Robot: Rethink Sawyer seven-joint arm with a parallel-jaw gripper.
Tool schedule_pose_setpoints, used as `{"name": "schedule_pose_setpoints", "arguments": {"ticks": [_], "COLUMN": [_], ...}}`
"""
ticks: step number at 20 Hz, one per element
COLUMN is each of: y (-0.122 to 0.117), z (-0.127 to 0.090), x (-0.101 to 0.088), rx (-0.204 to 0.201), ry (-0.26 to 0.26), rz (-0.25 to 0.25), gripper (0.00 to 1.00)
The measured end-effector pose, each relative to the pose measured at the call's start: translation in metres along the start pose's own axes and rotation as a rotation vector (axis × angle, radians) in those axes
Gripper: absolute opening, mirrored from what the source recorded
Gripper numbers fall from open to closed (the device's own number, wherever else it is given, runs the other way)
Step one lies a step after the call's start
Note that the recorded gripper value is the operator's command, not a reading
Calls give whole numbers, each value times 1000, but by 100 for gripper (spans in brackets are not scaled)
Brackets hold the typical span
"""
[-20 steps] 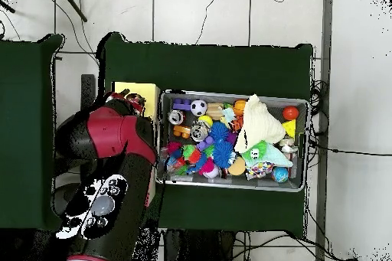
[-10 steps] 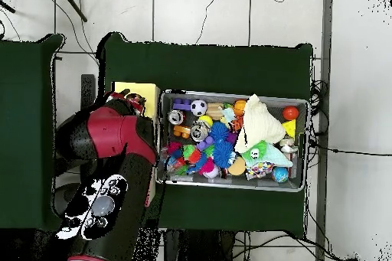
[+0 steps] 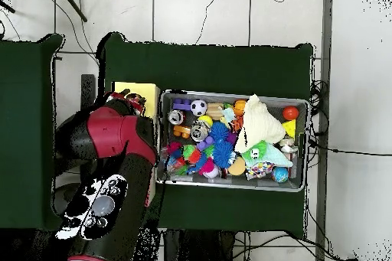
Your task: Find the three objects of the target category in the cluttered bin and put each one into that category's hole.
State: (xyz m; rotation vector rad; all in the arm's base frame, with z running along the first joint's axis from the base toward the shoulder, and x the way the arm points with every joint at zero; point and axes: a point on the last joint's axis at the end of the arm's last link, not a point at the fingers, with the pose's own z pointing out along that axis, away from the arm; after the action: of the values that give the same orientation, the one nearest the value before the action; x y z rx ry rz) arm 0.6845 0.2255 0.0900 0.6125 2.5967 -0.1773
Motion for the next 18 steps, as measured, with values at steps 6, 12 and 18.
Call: {"name": "schedule_pose_setpoints", "arguments": {"ticks": [6, 12, 18], "y": [0, -4, -56], "z": [0, -8, -54], "x": [0, -7, -66], "rx": [0, 2, 39], "ry": [0, 4, 49], "rz": [0, 14, 130], "gripper": [100, 100, 100]}}
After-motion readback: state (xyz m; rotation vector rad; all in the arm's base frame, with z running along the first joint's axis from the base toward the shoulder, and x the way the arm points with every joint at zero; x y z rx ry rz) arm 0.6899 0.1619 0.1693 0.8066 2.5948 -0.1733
